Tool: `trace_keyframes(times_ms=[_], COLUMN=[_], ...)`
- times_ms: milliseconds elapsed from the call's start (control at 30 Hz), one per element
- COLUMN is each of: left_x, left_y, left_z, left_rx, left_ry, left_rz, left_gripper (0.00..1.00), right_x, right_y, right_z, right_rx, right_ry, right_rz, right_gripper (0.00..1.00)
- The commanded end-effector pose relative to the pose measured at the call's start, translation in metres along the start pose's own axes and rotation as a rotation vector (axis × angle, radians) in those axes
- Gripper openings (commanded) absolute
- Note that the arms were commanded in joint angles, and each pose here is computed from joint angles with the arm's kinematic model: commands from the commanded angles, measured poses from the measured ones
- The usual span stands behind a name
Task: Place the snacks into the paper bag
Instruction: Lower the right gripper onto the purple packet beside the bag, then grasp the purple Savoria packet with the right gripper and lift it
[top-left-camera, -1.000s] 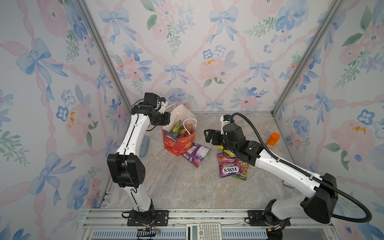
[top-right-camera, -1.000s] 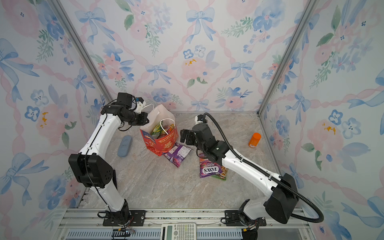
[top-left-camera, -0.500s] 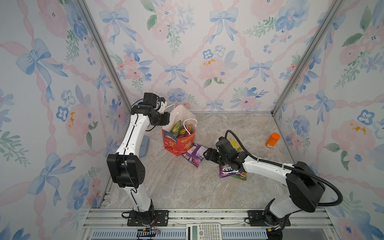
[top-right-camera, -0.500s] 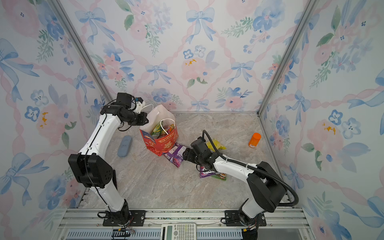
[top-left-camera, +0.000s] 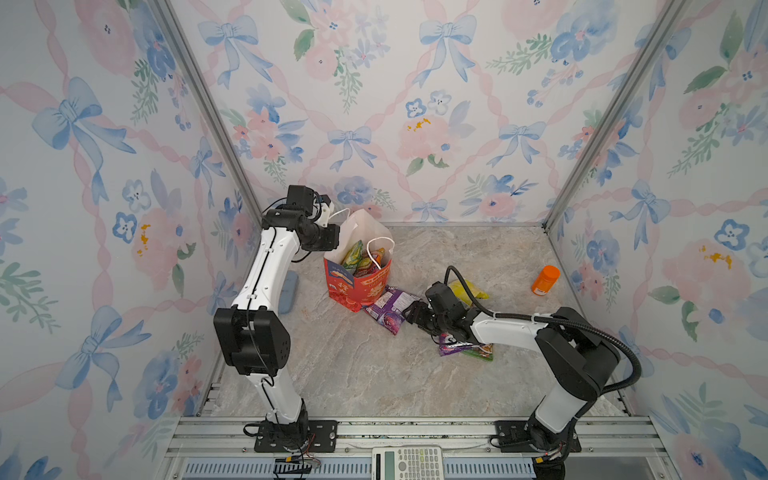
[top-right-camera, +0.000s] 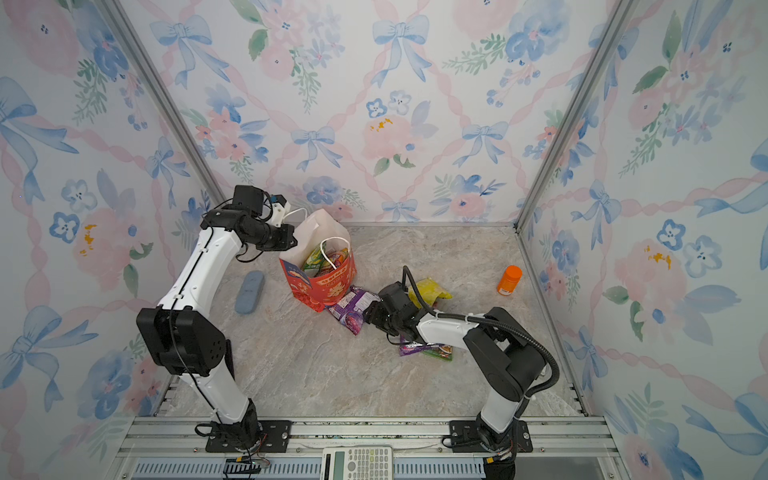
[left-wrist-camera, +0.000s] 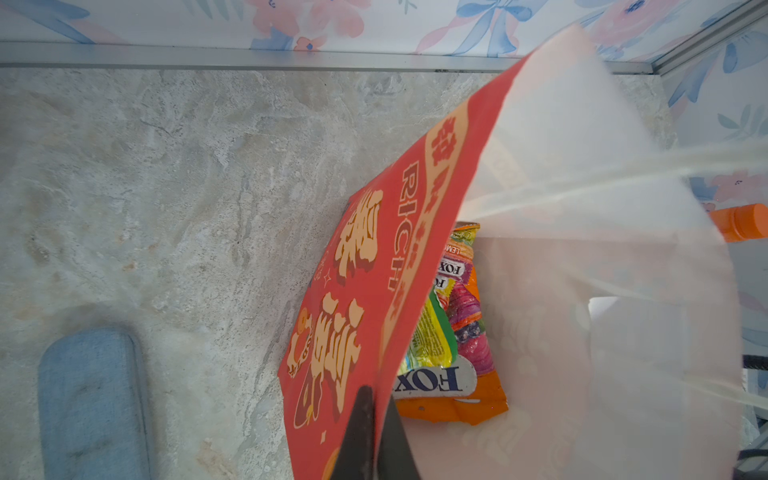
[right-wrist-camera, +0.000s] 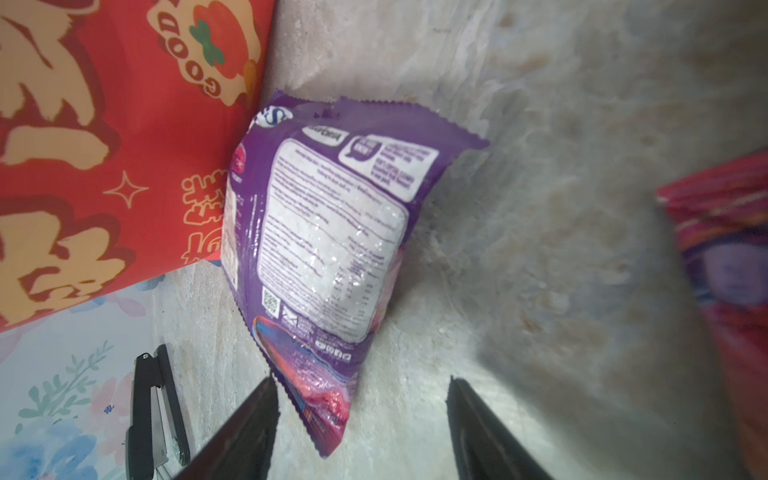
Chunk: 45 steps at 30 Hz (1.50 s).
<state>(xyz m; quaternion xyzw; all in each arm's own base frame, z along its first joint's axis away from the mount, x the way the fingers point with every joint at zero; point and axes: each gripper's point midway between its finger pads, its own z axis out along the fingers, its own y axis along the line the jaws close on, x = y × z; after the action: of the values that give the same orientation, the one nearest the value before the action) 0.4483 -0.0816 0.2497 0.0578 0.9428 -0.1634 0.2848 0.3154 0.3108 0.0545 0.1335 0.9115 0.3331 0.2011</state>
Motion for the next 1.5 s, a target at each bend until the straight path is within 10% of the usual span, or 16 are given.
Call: trace_keyframes(times_ms=[0,600,1133,1467], left_x=[0.011,0.012,0.012,0.012], left_y=[0.005,0.005,0.005,0.005], left_z=[-0.003,-0.002,-0.003,-0.002], left_rx=[-0.013,-0.009,-0.011,-0.008], left_ry=[0.035,0.035,0.035,0.036], left_rz=[-0.029,-0.03,-0.029,-0.031], left_gripper=[0.0,0.0,0.0,0.0], right_x=[-0.005,-0.014,-0.019,-0.025], right_y=[-0.005,-0.006,0.014,0.025], right_z=[0.007,0.033,0.032,0.006], right_rx=[-0.018,-0.069,-0.124,-0.118], right_ry=[-0.008,0.002,-0.002,-0.04], right_rz=[0.041,0.097,0.078,0.016], right_gripper=[0.64,0.6,0.13,0.0])
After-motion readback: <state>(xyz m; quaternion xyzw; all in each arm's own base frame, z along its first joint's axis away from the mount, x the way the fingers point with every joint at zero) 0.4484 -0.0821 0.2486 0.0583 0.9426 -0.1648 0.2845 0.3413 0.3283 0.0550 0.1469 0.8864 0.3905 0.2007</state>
